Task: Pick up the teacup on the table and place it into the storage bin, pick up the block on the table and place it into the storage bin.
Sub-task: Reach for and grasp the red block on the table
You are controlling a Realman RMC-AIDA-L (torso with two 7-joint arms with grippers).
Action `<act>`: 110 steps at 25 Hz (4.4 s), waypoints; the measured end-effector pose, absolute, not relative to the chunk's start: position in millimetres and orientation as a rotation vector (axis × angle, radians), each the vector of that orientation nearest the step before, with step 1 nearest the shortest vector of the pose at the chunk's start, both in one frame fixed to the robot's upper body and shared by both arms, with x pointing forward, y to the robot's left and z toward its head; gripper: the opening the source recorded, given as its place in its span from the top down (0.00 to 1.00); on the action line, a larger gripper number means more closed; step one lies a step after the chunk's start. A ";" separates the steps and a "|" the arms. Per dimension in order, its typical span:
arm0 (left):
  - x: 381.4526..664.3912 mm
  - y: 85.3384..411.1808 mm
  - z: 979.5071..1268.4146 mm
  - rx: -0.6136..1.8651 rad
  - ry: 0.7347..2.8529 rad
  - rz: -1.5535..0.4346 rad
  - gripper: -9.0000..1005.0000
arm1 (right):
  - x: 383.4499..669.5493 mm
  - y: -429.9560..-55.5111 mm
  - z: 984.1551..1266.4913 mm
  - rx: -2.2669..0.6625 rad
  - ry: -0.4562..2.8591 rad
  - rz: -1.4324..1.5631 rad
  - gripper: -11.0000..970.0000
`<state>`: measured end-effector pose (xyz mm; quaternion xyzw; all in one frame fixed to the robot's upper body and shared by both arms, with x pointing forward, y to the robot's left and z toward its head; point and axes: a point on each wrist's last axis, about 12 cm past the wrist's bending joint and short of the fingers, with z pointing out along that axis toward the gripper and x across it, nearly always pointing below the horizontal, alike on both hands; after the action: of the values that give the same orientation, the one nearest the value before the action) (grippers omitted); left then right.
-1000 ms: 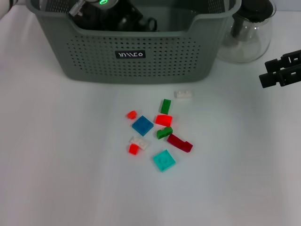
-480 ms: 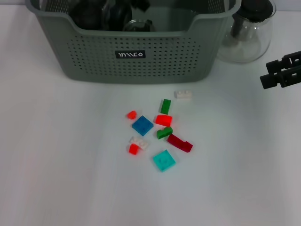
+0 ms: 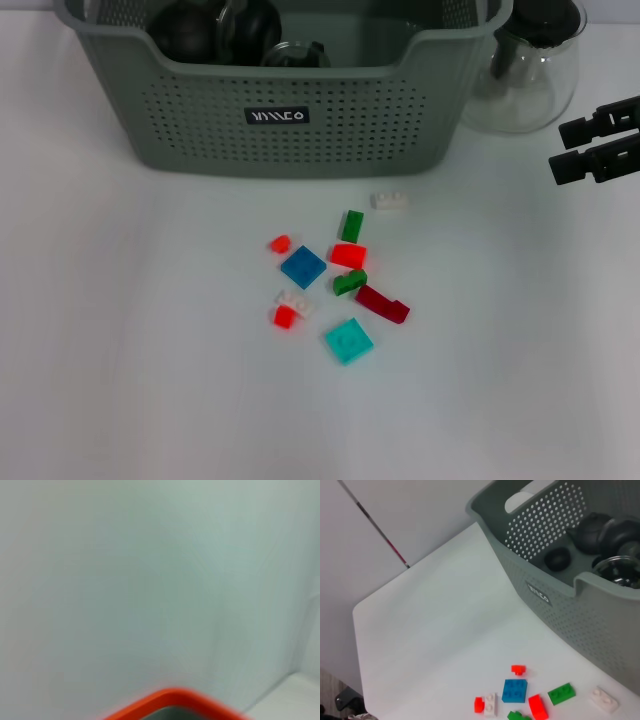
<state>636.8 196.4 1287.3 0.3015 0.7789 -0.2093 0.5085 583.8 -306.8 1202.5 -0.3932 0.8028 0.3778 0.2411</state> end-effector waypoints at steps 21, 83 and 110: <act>530.8 226.3 1209.5 1.481 1.916 -0.900 0.20 | 582.0 -302.7 1197.6 -1.067 2.152 1.054 0.17; 526.9 254.6 1109.7 1.470 1.799 -0.864 0.20 | 585.4 -105.3 1127.4 -1.658 2.495 0.519 0.17; 525.7 255.2 1099.7 1.427 1.827 -0.884 0.20 | 563.3 -77.3 1112.1 -1.794 2.407 0.298 0.29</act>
<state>525.7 255.2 1099.7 0.5440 0.6966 -0.3370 0.3246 563.3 -77.3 1112.1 -0.5936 0.7963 0.0985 0.0622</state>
